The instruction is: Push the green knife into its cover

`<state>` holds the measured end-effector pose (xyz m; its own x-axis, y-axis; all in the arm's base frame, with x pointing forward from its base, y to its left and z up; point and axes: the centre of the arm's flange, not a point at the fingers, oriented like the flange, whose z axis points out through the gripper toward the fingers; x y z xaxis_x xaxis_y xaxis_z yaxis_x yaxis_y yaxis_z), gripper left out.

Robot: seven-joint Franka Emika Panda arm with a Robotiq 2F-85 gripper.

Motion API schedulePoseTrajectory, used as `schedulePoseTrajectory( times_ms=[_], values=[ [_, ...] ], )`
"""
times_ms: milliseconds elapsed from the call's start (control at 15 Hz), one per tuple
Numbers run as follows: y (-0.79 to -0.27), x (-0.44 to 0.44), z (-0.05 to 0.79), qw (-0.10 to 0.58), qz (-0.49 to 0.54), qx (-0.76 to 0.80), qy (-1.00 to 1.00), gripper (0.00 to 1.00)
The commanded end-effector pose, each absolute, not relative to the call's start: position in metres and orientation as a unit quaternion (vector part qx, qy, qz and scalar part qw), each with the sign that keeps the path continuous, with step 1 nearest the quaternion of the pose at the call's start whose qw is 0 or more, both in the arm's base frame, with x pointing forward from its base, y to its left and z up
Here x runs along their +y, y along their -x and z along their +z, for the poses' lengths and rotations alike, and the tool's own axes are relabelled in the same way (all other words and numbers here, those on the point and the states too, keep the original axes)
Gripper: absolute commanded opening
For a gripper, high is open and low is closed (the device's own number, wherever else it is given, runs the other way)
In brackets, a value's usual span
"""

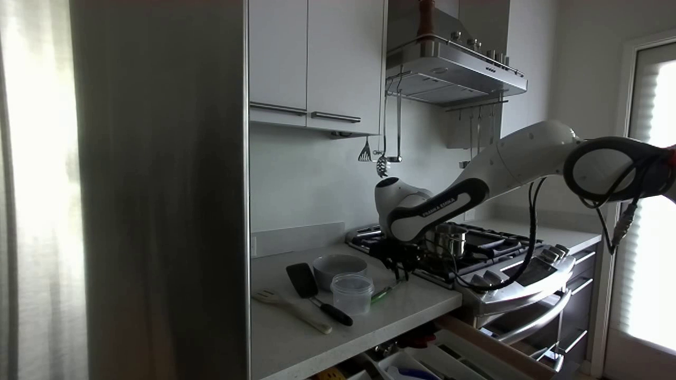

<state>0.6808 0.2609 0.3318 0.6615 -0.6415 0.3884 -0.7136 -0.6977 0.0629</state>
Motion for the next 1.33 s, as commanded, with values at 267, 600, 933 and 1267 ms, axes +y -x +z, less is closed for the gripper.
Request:
schedulePoseTrajectory(
  times_ms=[267, 600, 933, 1267],
  values=[
    [-0.678, 0.266, 0.327, 0.111, 0.203, -0.486, -0.843, 0.08],
    [-0.678, 0.276, 0.322, 0.100, 0.193, -0.509, -0.833, 0.08],
    [-0.678, 0.282, 0.322, 0.090, 0.185, -0.507, -0.837, 0.08],
    [-0.680, 0.286, 0.322, 0.074, 0.182, -0.489, -0.850, 0.08]
  ],
)
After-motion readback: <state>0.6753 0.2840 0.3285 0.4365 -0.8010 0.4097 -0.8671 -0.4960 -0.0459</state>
